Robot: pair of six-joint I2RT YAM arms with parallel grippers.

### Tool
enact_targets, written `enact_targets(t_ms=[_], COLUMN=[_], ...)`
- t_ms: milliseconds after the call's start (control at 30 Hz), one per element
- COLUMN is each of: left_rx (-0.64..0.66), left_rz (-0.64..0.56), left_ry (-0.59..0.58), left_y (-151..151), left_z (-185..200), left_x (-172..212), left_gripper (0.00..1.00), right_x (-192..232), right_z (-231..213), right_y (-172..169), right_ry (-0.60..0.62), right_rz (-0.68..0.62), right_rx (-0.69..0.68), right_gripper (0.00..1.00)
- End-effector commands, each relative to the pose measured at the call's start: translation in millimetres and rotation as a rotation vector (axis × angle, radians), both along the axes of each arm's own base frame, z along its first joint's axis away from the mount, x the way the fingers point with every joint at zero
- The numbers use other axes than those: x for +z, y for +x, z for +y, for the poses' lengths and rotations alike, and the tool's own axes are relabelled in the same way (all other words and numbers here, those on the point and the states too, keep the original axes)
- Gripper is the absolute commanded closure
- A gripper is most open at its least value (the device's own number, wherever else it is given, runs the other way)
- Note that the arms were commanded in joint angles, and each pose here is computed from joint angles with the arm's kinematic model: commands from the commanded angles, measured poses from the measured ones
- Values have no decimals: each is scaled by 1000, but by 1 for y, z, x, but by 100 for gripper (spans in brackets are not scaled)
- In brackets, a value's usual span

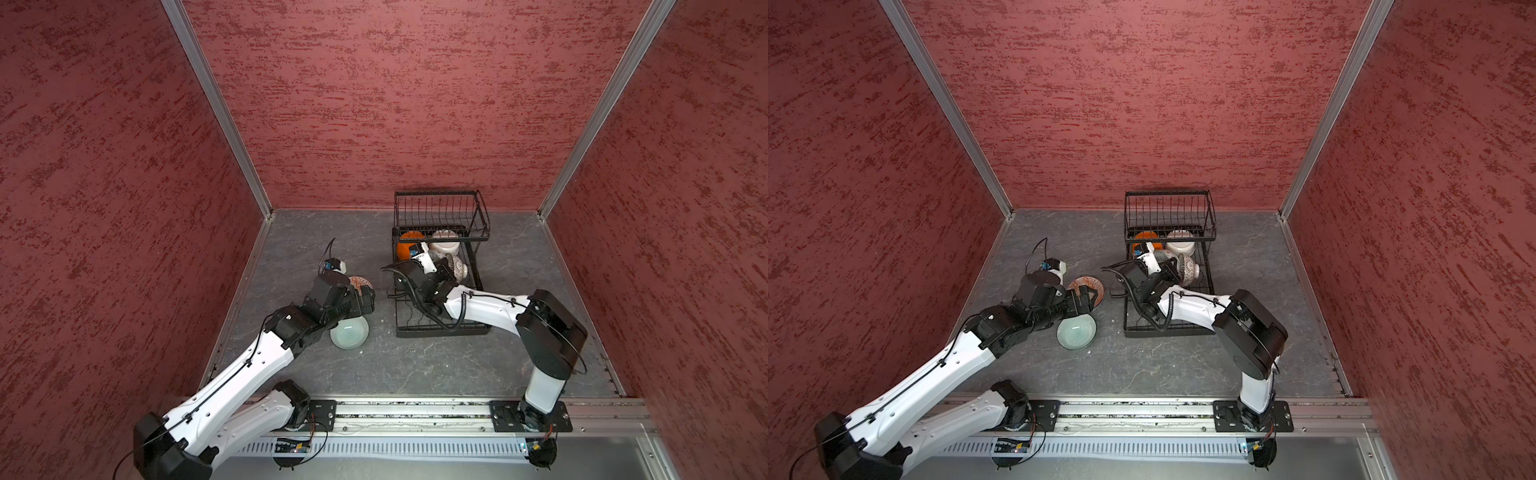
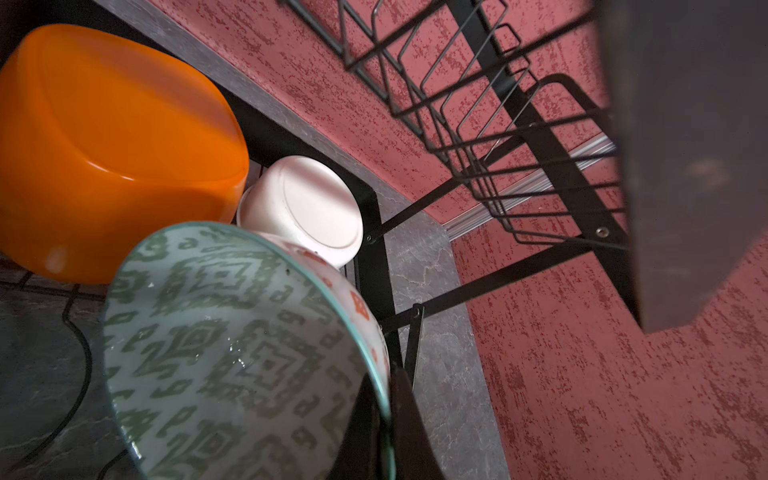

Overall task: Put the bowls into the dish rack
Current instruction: 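Lower the green-white bowl into the rack with the right gripper while the left draws back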

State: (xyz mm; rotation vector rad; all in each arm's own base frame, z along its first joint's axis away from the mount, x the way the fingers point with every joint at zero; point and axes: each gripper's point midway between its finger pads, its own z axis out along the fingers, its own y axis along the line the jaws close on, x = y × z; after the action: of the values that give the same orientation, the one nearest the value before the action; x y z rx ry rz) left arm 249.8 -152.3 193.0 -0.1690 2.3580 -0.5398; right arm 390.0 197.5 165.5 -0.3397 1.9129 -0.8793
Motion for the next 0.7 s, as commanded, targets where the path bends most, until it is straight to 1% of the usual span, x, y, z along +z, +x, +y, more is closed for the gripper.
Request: enact_targets(t_ms=[0, 167, 667], left_rx=[7, 11, 7], left_rz=[5, 9, 13], left_ry=[-5, -1, -6], left_y=[-2, -2, -2], left_z=[3, 4, 3], left_x=[-2, -4, -6], left_gripper=[0, 0, 0], right_x=[6, -3, -17], right_z=[-9, -12, -18], right_y=[9, 9, 14], right_ry=[-8, -38, -64], right_rz=[-56, -45, -37], right_rx=[-53, -64, -99], right_gripper=[100, 100, 100])
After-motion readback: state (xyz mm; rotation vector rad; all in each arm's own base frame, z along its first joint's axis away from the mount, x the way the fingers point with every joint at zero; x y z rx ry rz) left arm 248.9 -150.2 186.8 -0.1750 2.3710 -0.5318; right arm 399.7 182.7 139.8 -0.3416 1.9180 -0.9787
